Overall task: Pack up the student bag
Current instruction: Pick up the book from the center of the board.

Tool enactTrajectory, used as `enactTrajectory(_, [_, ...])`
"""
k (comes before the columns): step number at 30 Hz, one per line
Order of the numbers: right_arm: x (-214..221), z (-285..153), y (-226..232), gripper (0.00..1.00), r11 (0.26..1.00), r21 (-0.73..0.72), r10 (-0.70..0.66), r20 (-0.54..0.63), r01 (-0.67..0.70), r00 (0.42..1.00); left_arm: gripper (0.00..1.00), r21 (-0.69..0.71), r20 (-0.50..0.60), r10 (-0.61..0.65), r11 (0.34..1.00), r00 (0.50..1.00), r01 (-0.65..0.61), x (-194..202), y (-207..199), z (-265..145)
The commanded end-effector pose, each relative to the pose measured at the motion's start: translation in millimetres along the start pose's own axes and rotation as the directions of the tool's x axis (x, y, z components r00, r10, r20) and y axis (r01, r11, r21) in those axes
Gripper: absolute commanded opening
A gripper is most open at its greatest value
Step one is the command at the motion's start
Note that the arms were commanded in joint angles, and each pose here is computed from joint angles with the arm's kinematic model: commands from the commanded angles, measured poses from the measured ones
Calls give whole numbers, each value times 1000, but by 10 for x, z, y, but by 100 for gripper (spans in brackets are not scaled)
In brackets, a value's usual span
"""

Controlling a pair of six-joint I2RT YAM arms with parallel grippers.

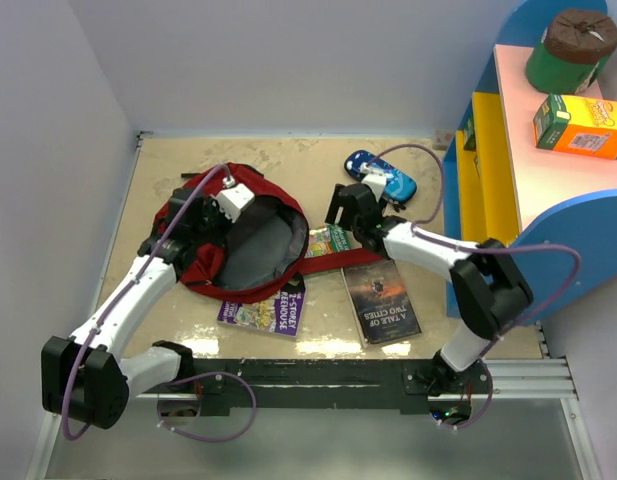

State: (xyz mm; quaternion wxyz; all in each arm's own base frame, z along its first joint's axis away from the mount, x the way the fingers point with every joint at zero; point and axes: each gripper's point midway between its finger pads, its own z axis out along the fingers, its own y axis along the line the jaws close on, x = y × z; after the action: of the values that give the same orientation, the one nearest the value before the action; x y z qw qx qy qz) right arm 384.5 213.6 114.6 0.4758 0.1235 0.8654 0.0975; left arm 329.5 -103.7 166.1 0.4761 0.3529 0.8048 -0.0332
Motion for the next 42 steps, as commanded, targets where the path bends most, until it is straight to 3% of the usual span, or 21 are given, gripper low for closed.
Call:
enactTrajectory(1, [57, 402, 52, 87, 991, -7, -133, -52, 133, 990, 0, -8, 40, -18, 1000, 999, 18, -31, 14, -30])
enactTrajectory(7, [381, 626, 31, 86, 987, -34, -163, -143, 160, 976, 0, 27, -3, -21, 999, 1000, 21, 140, -82, 28])
enactTrajectory(16, [734, 565, -83, 78, 978, -32, -210, -210, 208, 955, 0, 46, -16, -34, 998, 999, 35, 159, -112, 67])
enactTrajectory(24, [796, 196, 40, 75, 984, -113, -154, -184, 135, 971, 0, 59, -31, -24, 998, 999, 26, 198, -131, 83])
enactTrajectory(34, [1007, 136, 191, 72, 978, -169, -159, -201, 126, 967, 0, 73, -40, -18, 997, 999, 21, 259, -174, 84])
enactTrajectory(41, [1253, 209, 108, 48, 980, -171, -145, -231, 107, 962, 0, 80, -44, -13, 997, 999, 17, 290, -198, 75])
enactTrajectory(42, [1282, 220, 105, 37, 979, -177, -146, -236, 106, 961, 0, 81, -46, -13, 997, 999, 17, 293, -200, 74])
